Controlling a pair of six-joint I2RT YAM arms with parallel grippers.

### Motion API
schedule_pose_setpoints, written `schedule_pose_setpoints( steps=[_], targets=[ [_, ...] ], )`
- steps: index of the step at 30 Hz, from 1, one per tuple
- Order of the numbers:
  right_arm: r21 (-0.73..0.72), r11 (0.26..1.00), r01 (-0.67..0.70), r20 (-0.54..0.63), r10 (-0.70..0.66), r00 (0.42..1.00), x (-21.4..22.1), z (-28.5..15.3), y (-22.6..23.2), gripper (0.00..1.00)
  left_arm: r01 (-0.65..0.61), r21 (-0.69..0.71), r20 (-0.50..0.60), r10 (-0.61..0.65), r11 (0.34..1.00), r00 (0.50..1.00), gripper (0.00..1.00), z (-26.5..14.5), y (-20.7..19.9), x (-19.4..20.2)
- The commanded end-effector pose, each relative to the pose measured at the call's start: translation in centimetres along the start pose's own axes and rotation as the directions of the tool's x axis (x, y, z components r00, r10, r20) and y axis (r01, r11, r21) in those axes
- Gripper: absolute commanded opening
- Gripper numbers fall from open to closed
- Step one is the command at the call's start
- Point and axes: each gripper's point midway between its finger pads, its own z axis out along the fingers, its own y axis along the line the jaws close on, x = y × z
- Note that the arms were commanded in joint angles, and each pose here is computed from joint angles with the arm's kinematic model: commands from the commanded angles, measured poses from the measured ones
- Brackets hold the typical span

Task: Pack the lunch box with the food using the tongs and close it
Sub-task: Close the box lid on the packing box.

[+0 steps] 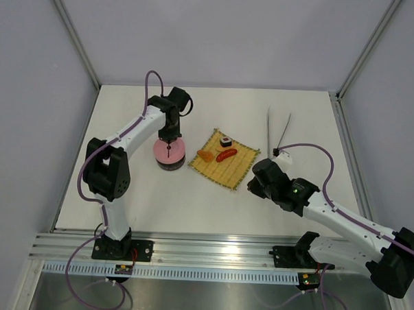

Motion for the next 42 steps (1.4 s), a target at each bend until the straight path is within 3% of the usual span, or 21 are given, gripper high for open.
schedule_pose_setpoints(
  steps=[1, 21, 42],
  targets=[
    [-0.01, 1.0, -0.017, 0.066, 0.018, 0.998, -2.0, -0.3, 1.0, 0.0, -0.01, 0.024, -0.042, 0.011, 1.0, 0.999, 0.0, 0.8, -0.3, 0.8],
    [-0.007, 1.0, -0.011, 0.065, 0.011, 0.998, -1.9, -0.1, 1.1, 0.0, -0.007, 0.029, -0.026, 0.008, 1.0, 1.0, 0.0, 1.6, 0.1, 2.0],
    [-0.015, 1.0, -0.002, 0.057, 0.003, 0.998, -1.9, 0.2, 1.6, 0.0, 0.069, 0.108, 0.178, -0.087, 0.992, 0.98, 0.0, -0.7, 0.9, 0.7]
  ],
)
